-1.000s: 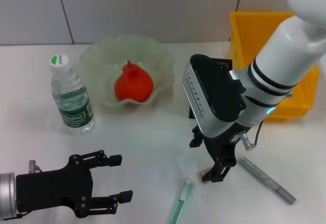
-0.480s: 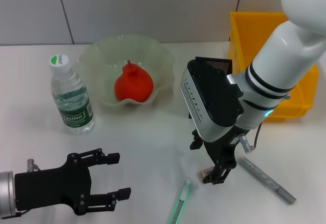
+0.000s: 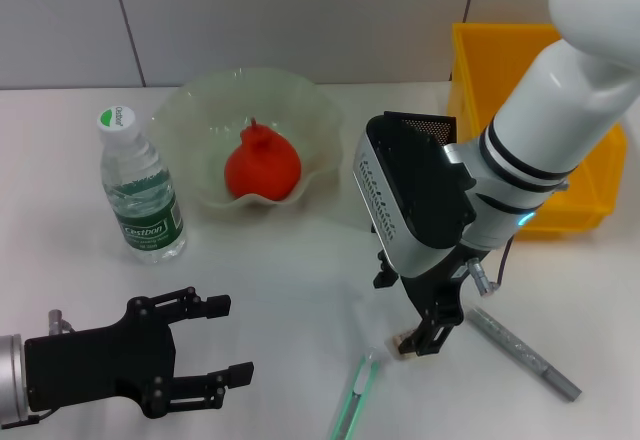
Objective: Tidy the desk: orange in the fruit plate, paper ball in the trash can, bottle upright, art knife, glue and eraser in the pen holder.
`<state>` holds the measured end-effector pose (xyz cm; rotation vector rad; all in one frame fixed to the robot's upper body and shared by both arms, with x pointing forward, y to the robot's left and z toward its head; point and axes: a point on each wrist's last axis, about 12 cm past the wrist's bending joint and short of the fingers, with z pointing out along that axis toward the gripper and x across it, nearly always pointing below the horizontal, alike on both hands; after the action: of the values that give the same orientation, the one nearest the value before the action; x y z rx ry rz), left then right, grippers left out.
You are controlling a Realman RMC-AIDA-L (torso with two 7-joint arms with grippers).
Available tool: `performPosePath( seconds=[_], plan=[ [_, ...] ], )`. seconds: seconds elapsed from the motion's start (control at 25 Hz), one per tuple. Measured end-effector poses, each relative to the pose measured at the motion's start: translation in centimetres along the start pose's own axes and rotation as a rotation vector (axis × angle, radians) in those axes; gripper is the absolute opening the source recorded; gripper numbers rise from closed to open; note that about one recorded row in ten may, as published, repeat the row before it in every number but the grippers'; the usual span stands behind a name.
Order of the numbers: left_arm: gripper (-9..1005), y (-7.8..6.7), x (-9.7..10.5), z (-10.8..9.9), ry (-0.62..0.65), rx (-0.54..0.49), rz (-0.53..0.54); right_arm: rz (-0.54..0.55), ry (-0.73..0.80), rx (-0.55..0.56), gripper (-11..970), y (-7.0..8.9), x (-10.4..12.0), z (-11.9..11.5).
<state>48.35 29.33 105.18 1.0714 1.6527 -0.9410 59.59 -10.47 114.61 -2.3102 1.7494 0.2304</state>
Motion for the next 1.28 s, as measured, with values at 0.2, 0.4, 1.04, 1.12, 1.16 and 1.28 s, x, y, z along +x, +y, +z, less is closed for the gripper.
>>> performPosePath(
  seconds=[0.2, 0.4, 1.04, 1.12, 1.16, 1.28],
  plan=[
    [813, 0.1, -0.1, 0.1, -0.001, -0.001, 0.001, 0.001, 0.003, 0.002, 787, 0.0, 0.0, 0.0],
    [813, 0.1, -0.1, 0.1, -0.004, -0.003, 0.001, 0.007, 0.011, -0.002, 714, 0.1, 0.3, 0.2],
    [812, 0.4, -0.1, -0.1, -0.011, -0.029, 0.001, 0.001, 0.038, -0.041, 578, 0.6, 0.7, 1.0],
    [813, 0.4, -0.1, 0.0, -0.011, -0.03, 0.001, -0.001, 0.036, -0.041, 577, 0.6, 0.7, 1.0],
    [813, 0.4, -0.1, 0.0, -0.01, -0.031, 0.001, -0.001, 0.036, -0.042, 577, 0.6, 0.7, 1.0],
    [813, 0.4, -0.1, 0.0, -0.01, -0.033, 0.001, -0.005, 0.032, -0.042, 577, 0.6, 0.7, 1.0]
  ],
)
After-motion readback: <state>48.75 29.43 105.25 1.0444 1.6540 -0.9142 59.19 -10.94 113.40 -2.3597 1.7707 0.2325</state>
